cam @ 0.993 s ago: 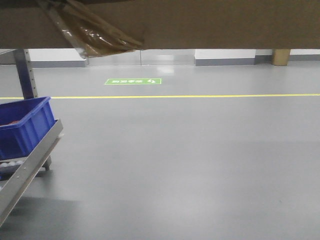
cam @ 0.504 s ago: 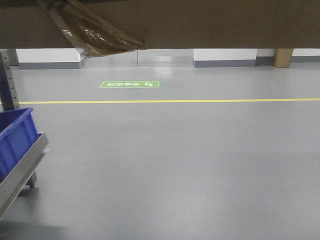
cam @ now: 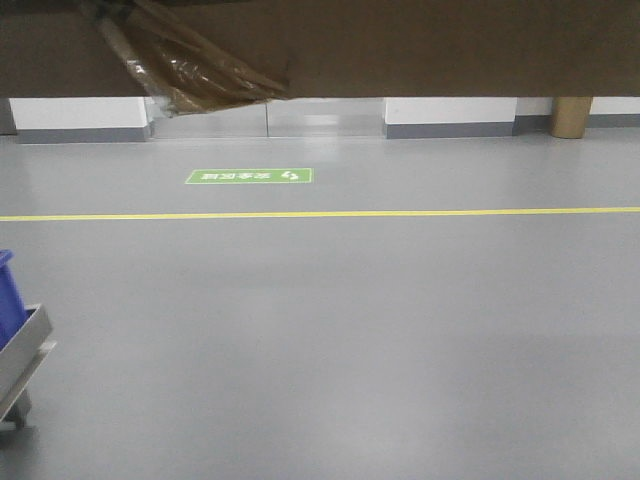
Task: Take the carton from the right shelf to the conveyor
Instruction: 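Hold the carton in both grippers while driving away from the shelf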
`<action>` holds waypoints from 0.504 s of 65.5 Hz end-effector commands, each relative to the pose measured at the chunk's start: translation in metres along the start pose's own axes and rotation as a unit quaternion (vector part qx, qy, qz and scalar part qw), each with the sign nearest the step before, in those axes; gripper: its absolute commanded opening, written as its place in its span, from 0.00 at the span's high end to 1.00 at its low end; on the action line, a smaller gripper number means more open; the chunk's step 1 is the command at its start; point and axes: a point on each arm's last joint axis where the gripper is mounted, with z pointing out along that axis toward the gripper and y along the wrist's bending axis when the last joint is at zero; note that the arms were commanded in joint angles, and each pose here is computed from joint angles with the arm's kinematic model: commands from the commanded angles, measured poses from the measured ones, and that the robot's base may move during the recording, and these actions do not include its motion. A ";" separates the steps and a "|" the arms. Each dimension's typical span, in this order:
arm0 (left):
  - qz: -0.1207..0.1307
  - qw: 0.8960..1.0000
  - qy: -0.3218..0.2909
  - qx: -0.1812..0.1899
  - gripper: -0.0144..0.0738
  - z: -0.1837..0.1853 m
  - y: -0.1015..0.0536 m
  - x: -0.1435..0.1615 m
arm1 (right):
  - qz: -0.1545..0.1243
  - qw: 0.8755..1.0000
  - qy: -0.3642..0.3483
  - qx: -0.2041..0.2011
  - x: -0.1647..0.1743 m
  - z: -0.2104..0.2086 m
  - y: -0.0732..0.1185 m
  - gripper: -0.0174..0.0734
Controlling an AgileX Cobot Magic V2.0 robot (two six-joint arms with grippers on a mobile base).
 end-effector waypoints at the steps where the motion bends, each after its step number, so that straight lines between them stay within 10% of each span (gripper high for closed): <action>1: -0.003 0.999 -0.030 0.033 0.86 -0.007 -0.006 -0.005 | -0.003 0.999 -0.038 -0.021 -0.006 -0.005 0.003 0.88; 33: -0.002 0.999 -0.032 0.028 0.86 -0.007 -0.005 -0.005 | -0.003 0.995 -0.097 -0.032 -0.017 -0.007 0.005 0.88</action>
